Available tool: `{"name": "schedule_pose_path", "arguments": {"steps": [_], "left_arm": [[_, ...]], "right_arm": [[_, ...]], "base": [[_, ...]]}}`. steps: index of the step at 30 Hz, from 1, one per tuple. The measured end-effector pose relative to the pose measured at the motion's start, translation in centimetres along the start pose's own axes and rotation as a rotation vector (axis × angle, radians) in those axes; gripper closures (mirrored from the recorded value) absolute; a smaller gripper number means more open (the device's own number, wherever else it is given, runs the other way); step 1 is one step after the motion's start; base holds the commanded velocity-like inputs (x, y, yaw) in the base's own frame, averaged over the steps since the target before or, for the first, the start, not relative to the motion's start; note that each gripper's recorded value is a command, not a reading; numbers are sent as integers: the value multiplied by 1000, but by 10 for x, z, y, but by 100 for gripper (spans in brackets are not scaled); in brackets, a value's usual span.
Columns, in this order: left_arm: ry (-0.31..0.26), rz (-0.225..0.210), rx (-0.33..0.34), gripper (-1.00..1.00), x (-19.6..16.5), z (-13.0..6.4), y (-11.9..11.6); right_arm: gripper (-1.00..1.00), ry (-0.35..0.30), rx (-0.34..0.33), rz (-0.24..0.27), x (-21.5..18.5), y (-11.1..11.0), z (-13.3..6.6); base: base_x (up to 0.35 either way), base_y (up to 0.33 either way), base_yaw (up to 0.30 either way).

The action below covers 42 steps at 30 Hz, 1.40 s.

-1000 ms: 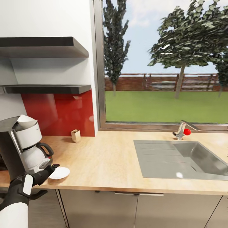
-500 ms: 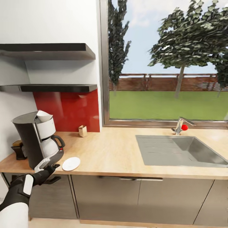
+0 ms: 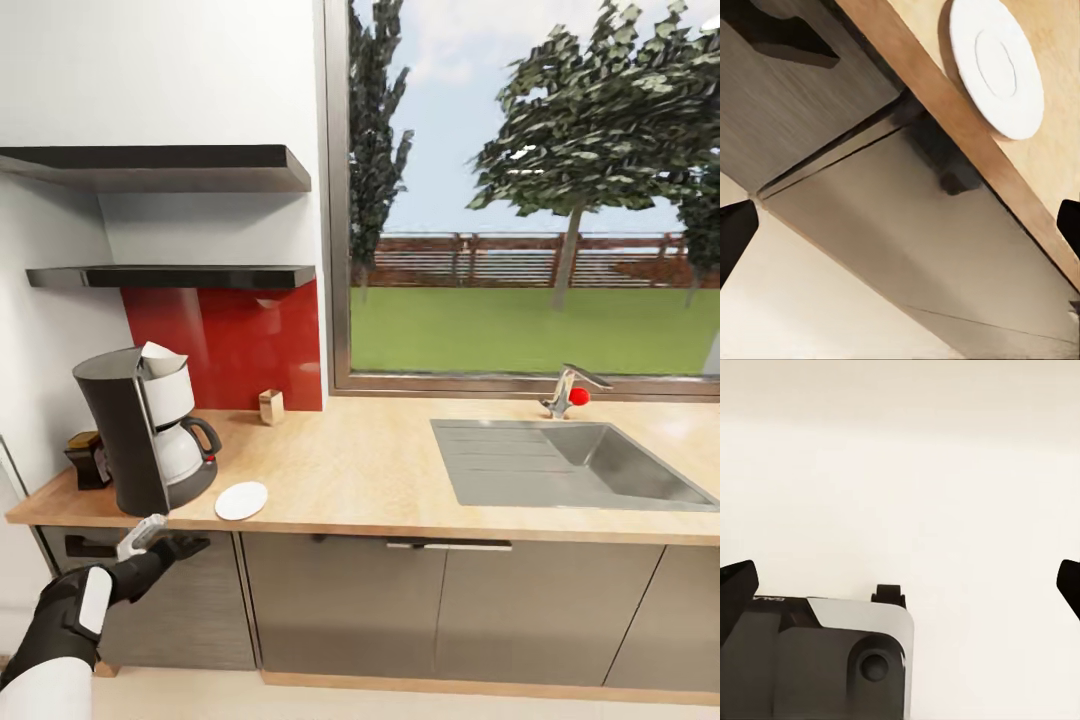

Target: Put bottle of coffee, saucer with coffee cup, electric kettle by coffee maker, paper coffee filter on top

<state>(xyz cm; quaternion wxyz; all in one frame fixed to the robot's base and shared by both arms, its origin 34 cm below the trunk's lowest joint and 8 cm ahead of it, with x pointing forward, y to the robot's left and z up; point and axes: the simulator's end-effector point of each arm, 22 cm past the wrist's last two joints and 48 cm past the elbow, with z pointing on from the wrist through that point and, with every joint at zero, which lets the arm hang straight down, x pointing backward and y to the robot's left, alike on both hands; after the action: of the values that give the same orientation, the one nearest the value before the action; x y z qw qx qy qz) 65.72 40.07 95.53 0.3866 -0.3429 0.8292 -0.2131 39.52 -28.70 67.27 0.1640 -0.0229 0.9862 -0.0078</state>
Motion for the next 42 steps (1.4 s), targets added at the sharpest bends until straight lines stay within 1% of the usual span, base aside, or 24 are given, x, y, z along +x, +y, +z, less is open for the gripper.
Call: {"name": "schedule_pose_path", "arguments": {"steps": [2, 5, 7, 8, 9, 11, 12, 14, 15, 17, 18, 19, 20, 22, 23, 24, 26, 27, 29, 30, 32, 35, 39, 42], "left_arm": [[44, -5, -17, -100, 30, 3, 14], [83, -8, -46, -100, 58, 1, 36], [106, -3, -87, -100, 82, -6, 68], [100, 6, -105, -100, 90, -10, 85], [92, 10, -112, -100, 93, -13, 93], [39, 56, -146, -100, 97, -25, 129], [23, 68, -153, -100, 98, -29, 138], [-23, 137, -189, -100, 106, -44, 172], [-33, 157, -199, -100, 109, -47, 180], [-72, 248, -235, -100, 118, -60, 205], [-83, 272, -242, -100, 120, -63, 210], [-105, 319, -254, -100, 123, -67, 219], [-129, 391, -266, -100, 130, -73, 229], [-129, 493, -275, -100, 148, -78, 242], [-116, 548, -275, -100, 158, -79, 246], [-105, 577, -275, -100, 164, -79, 248], [-42, 690, -273, -100, 186, -79, 254], [-23, 720, -273, -100, 191, -79, 256], [49, 827, -278, -100, 209, -80, 263], [67, 851, -281, -100, 214, -80, 266], [131, 920, -296, -100, 233, -83, 275], [198, 965, -336, -100, 259, -89, 291], [240, 966, -395, -100, 280, -98, 309], [253, 961, -436, -100, 287, -105, 319]], "right_arm": [[-100, 0, 1, 0, 0, 0, 0], [-100, 1, 1, -1, 0, 0, 0], [-100, 1, 1, -1, 1, 0, 0], [-100, 1, 1, -1, 1, 0, 0], [-100, 1, 2, -1, 1, 0, 0], [-100, 1, 2, -1, 1, -1, 0], [-100, 1, 3, -1, 1, -1, 0], [-100, 4, 3, -1, 3, -1, 0], [-100, 6, 3, -1, 5, -1, 0], [-100, 8, 3, -1, 6, -1, 0], [-100, 8, 3, 0, 7, -1, 0], [-100, 9, 3, -1, 8, -1, 0], [-100, 10, 4, 0, 9, 0, 0], [-100, 10, 4, 0, 9, 0, 0], [-100, 10, 4, 0, 9, 0, 0], [-100, 11, 5, 0, 9, 0, 0], [-100, 11, 7, 1, 10, -1, 0], [-100, 12, 8, 2, 10, -2, 0], [-100, 16, 11, 4, 14, -5, 0], [-100, 18, 12, 4, 15, -5, 0], [-100, 25, 12, 6, 21, -5, 0], [-100, 16, 8, 6, 22, -3, 1], [-100, -5, 5, 5, 18, 0, 1], [-100, -10, 4, 4, 18, 0, 1]], "base": [[-5, 2, 0], [-2, 1, 0], [0, 0, 0], [0, 0, 0], [0, 0, 0], [0, 0, 0], [0, 0, 0], [0, 0, 0], [0, 0, 0], [0, 0, 0], [0, 0, 0], [0, 0, 0], [0, 0, 0], [0, 0, 0], [0, 0, 0], [0, 0, 0], [0, 0, 0], [0, 0, 0], [0, 0, 0], [0, 0, 0], [0, 0, 0], [0, 0, 0], [0, 0, 0], [0, 0, 0]]}}
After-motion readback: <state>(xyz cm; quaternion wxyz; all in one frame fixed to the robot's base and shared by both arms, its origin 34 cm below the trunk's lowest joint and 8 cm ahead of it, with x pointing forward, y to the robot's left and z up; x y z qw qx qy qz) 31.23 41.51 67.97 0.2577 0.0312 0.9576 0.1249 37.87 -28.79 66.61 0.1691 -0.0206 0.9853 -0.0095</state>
